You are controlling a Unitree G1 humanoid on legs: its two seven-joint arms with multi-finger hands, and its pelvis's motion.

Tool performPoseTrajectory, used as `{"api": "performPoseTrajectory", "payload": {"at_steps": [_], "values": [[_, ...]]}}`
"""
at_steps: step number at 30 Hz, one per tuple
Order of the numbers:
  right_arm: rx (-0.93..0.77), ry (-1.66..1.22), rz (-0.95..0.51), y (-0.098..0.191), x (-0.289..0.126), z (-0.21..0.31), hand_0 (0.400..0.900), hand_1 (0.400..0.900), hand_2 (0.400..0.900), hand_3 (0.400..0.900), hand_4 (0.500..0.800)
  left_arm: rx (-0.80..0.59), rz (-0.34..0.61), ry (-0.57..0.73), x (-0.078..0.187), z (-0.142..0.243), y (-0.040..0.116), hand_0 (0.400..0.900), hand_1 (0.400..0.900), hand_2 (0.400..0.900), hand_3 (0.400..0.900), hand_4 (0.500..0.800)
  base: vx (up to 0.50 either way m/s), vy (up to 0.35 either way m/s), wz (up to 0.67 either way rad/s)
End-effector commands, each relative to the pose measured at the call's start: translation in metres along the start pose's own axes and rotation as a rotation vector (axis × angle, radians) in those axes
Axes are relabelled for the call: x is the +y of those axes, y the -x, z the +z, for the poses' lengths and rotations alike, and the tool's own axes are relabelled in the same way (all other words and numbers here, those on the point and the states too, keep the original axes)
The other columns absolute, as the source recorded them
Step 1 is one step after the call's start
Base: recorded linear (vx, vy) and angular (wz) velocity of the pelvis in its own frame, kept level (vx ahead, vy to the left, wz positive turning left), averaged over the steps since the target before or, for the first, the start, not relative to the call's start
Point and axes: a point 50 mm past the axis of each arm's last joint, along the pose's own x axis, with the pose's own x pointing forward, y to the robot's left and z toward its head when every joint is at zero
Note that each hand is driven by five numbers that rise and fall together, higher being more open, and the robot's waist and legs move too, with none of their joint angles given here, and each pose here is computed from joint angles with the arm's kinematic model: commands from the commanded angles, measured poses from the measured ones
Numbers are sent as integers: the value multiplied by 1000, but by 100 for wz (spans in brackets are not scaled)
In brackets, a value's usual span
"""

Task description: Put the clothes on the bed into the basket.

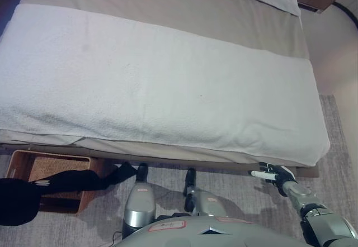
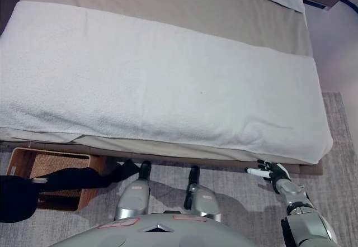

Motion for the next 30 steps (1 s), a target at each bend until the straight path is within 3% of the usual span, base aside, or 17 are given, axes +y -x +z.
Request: {"api": "performPoseTrajectory", "payload": {"at_steps": [1,2,10,23,27,30], "values": [[-25,52,-127,10,-47,13,900,900,900,900,800,-135,265,-137,84,32,3,729,729,729,729,698,-22,5,-4],[-28,56,-123,9,-46,15,900,900,900,900,800,-146,255,-136,81,36,3,900,900,900,900,800,0,0,0],[-18,50,-107,8,-40,11,900,900,900,900,800,-253,212,-100,61,68,7,900,900,900,900,800,0,0,0],[-2,1,-143,11,-48,4,900,900,900,900,800,-280,140,-78,32,72,7,900,900,900,900,800,0,3,2],[0,0,-147,12,-49,3,900,900,900,900,800,-304,127,-26,26,78,9,900,900,900,900,800,25,-3,3],[0,-14,-154,11,-47,2,900,900,900,900,800,-400,55,106,1,99,16,900,900,900,900,800,7,-12,5]]}}
